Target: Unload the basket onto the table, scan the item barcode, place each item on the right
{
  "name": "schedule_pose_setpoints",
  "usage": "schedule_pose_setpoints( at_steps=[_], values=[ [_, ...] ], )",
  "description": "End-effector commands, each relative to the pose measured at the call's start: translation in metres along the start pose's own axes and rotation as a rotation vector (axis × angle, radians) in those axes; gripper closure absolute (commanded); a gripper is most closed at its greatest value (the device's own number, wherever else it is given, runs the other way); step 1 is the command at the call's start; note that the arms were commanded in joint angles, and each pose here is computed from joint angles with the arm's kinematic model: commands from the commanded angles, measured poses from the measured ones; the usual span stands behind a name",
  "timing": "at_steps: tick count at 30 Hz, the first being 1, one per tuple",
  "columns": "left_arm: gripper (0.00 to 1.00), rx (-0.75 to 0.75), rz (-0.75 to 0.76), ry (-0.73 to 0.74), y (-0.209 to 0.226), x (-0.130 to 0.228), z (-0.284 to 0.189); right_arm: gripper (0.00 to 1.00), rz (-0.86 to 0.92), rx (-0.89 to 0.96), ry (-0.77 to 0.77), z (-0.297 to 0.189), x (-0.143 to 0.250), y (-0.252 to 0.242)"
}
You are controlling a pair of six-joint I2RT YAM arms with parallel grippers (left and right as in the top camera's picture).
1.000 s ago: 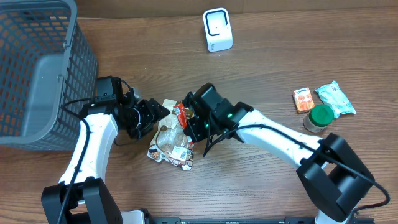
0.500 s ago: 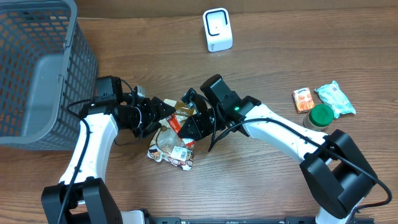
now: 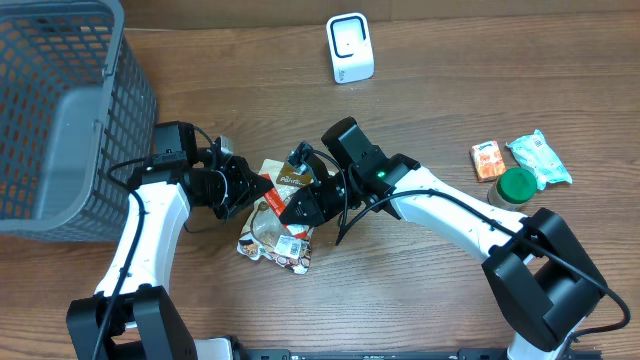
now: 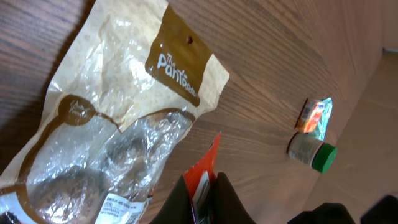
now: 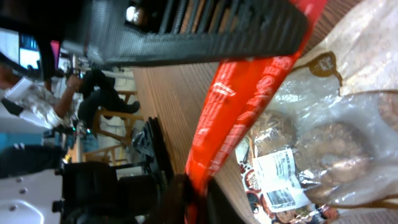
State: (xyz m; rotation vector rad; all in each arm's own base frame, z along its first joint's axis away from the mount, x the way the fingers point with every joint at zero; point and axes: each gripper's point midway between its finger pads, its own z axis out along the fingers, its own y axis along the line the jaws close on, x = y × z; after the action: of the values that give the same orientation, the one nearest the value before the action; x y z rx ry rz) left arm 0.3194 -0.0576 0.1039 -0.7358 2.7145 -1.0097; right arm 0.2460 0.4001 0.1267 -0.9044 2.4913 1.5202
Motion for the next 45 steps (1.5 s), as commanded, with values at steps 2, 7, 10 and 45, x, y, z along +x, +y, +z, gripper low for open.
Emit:
schedule_pose_setpoints(
  at_steps=[2,7,10,45],
  values=[
    [0.96,0.025,0.016,-0.006,-0.005,0.0,0.0,0.71,-0.038,-0.026,-0.019,-0.009,-0.007,0.013],
    [0.96,0.131,0.07,0.01,-0.024,0.0,-0.002,0.44,0.017,-0.024,-0.009,-0.018,-0.004,0.004],
    [0.96,0.254,0.146,0.022,-0.047,0.001,-0.007,0.41,0.022,-0.099,0.003,-0.03,-0.003,0.009],
    [0.96,0.545,0.208,0.138,-0.092,0.023,-0.028,0.49,-0.045,-0.082,-0.068,-0.095,-0.003,-0.044]
  ],
)
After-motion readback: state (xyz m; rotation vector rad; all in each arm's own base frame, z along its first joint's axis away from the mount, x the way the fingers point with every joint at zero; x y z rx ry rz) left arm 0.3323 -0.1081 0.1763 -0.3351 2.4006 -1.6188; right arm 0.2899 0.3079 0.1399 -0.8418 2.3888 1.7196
